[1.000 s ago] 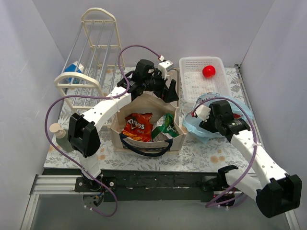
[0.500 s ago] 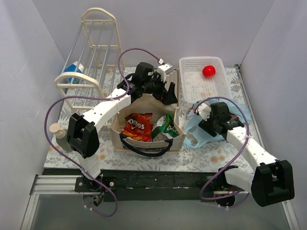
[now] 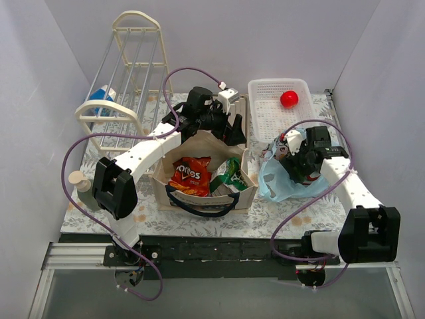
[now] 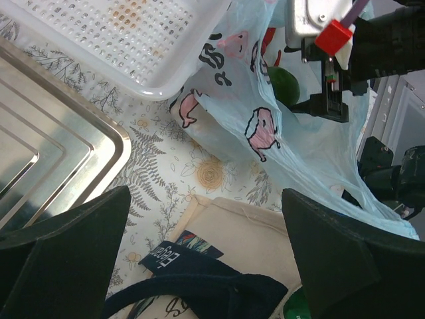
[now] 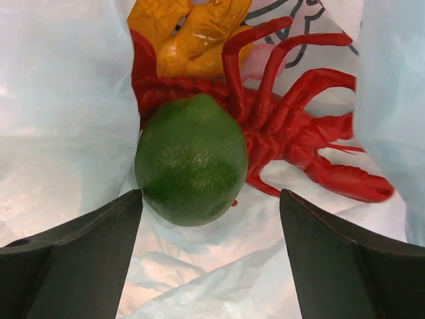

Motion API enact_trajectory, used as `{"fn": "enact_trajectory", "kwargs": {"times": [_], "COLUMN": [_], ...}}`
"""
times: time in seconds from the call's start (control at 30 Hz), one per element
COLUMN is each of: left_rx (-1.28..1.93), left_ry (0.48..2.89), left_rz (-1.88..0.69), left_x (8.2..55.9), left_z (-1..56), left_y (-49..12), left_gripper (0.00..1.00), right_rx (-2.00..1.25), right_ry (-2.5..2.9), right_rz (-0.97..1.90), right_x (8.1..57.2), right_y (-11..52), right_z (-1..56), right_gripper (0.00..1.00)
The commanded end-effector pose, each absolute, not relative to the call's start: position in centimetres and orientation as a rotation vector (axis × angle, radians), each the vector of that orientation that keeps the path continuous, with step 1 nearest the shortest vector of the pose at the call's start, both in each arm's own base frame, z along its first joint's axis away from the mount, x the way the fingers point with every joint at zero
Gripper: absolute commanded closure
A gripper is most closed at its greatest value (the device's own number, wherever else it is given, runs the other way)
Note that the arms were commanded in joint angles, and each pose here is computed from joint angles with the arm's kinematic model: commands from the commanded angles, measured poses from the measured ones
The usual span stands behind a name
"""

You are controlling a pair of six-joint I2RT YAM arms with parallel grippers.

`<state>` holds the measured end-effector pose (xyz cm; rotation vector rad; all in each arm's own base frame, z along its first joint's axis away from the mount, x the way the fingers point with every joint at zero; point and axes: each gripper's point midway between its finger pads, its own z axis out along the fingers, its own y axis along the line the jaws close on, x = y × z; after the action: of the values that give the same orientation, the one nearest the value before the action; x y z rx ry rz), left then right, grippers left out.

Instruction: Untie the knot of the grocery bags and take out the mixed food

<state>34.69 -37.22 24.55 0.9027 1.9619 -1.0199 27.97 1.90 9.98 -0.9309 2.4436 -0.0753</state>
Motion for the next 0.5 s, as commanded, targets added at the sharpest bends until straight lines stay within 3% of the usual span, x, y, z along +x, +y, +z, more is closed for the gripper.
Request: {"fn": "enact_trajectory", "kwargs": {"times": [0.0,0.27,0.37,0.4,0.47], "left_rx": [0.916,0.912,0.910,0.909,0.909], "left_ry": [1.887,1.893,1.895,1.893,1.892], "left_rz": [-1.027,-1.017,-1.014,-1.012,-1.006], "left_x": [33.7,33.8,33.9,34.0,34.0], "left_z": [27.6,27.4,27.3,27.4,27.5], "left_y": [-36.9,-36.8,-36.8,-36.8,-36.7], "left_gripper": [0.02,0.02,0.02,0.02,0.02], "right_rx": [-0.850,-0.776,-0.774,-0.782,-0.812], "right_ry": [2.473,2.521,2.499,2.487,2.452], "right_rz": [0.124,0.239,0.252,0.265,0.258], "right_x": [28.4,28.0,28.6,28.7,28.8], "right_y": [3.6,4.0,4.0,4.2,4.3], "right_z": [10.5,8.4,8.6,8.9,10.2], "right_gripper": [0.11,0.09,0.21,0.32,0.43]}}
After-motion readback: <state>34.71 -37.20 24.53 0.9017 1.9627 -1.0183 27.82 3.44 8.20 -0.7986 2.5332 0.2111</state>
